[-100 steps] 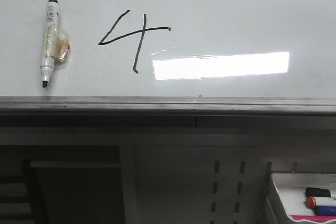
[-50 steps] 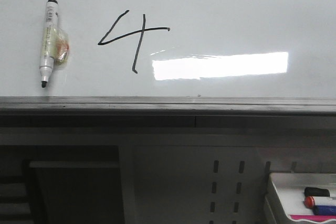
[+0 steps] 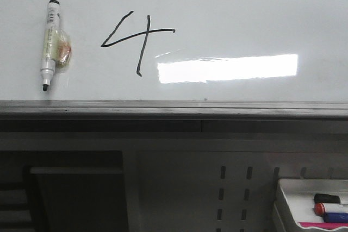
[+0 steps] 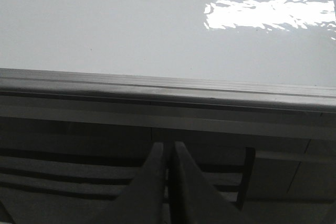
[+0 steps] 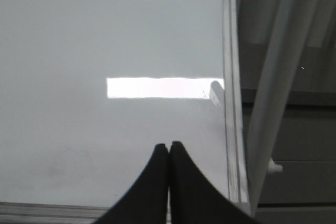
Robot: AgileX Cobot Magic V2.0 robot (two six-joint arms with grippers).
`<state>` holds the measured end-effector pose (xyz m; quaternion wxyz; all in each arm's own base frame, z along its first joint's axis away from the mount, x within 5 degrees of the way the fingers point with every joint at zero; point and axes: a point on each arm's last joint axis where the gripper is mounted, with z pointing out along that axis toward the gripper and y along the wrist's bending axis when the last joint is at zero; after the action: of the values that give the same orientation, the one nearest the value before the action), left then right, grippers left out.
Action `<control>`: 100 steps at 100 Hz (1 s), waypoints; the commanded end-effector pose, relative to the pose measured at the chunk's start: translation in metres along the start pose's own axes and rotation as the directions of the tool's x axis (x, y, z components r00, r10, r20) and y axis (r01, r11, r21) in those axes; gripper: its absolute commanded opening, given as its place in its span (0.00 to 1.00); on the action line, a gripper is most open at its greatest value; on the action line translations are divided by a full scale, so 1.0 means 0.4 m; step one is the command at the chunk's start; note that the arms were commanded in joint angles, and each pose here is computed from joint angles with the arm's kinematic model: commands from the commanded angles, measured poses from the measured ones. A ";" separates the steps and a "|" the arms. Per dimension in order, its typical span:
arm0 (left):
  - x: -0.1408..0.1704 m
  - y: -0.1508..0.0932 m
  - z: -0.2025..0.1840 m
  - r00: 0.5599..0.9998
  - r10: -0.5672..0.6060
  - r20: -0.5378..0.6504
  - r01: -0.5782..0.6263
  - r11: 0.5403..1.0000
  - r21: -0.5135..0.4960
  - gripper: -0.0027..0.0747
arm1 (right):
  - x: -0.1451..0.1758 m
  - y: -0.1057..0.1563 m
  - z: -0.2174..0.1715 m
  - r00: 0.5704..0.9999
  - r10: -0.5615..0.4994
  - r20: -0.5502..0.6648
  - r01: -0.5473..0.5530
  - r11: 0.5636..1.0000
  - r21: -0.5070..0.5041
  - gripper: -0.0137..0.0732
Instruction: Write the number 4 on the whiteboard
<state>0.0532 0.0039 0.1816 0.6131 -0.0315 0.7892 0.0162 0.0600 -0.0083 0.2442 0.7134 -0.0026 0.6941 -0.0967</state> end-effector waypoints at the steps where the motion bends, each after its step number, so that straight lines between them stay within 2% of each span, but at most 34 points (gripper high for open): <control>1: 0.013 0.000 0.004 0.999 -0.003 0.042 0.003 1.000 0.001 0.01 | 0.002 -0.003 -0.003 0.994 0.031 0.102 -0.035 0.999 0.041 0.10; 19: 0.013 0.000 0.004 0.999 -0.003 0.042 0.003 1.000 0.001 0.01 | 0.094 0.007 -0.014 0.995 0.054 0.078 -0.059 0.996 0.064 0.10; 23: 0.013 0.000 0.004 0.999 -0.003 0.042 0.003 1.000 0.001 0.01 | 0.105 0.006 -0.017 0.998 0.058 0.022 -0.059 0.996 0.072 0.10; 50: 0.013 0.000 0.004 0.999 -0.003 0.042 0.003 1.000 0.001 0.01 | 0.141 0.005 -0.018 0.989 0.069 -0.129 -0.058 0.995 0.084 0.10; 74: 0.013 0.000 0.004 0.999 -0.003 0.042 0.003 1.000 0.001 0.01 | 0.174 0.005 -0.025 0.959 0.080 -0.274 -0.056 0.994 0.096 0.10; 100: 0.013 0.000 0.004 0.999 -0.003 0.042 0.003 1.000 0.001 0.01 | 0.175 0.005 -0.025 0.958 0.084 -0.276 -0.060 0.994 0.096 0.10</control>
<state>0.0532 0.0039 0.1816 0.6131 -0.0307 0.7892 0.0168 0.0518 -0.0147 0.1789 0.6075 0.0632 0.7855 -0.0992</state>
